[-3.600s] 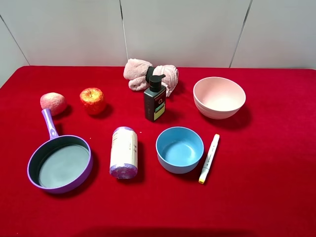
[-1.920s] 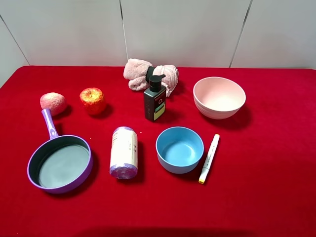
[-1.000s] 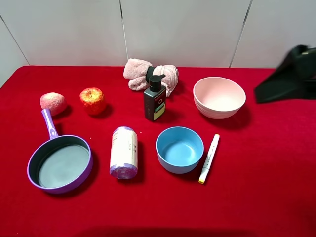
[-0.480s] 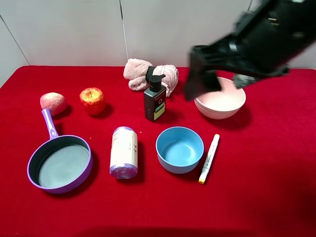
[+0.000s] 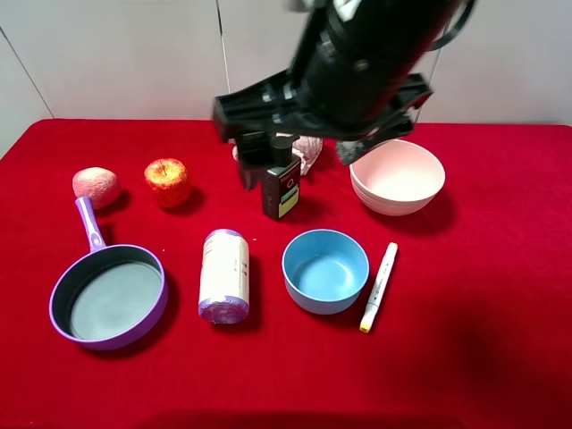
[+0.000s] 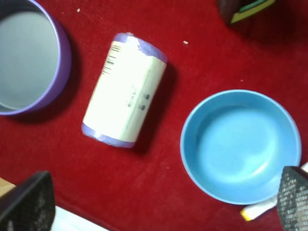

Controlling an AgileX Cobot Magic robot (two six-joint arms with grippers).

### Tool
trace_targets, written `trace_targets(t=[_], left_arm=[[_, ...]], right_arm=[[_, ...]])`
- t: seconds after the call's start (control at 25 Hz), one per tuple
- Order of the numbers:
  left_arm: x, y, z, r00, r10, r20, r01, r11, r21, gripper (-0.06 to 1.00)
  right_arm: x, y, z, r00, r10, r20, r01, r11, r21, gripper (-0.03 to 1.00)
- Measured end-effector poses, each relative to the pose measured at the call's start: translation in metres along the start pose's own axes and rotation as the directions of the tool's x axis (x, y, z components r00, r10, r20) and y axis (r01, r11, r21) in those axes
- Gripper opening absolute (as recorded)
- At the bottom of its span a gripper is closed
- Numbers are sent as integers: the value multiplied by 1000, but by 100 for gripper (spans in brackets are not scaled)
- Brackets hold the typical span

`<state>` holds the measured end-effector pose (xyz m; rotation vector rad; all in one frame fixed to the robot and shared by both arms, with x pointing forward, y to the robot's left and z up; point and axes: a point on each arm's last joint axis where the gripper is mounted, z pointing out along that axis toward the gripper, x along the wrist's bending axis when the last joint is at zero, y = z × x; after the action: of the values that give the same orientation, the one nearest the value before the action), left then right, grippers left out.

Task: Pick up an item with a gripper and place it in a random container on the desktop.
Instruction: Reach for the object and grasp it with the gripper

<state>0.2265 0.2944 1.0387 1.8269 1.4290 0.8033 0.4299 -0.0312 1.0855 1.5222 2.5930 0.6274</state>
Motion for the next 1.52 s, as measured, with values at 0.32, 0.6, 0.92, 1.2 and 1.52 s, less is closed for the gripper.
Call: trace_targets(t=[0.32,0.6,0.92,1.2,1.52], left_arm=[[0,0,0,1000,0,0,0,1000,0,99],[0,0,0,1000,0,0,0,1000,0,99],[0,0,0,1000,0,0,0,1000,0,99],[0,0,0,1000,0,0,0,1000,0,99],[0,0,0,1000,0,0,0,1000,0,99]], right_arm=[[9,4,40,999,48,-13,-47,996,82,69],[15,10,75,997,75,-23,-72,992,108,69],[20,11,120,994,106,-28,-101,985,138,69],[22,12,147,990,132,-39,-126,984,129,69],[21,10,169,989,143,-33,-138,982,133,69]])
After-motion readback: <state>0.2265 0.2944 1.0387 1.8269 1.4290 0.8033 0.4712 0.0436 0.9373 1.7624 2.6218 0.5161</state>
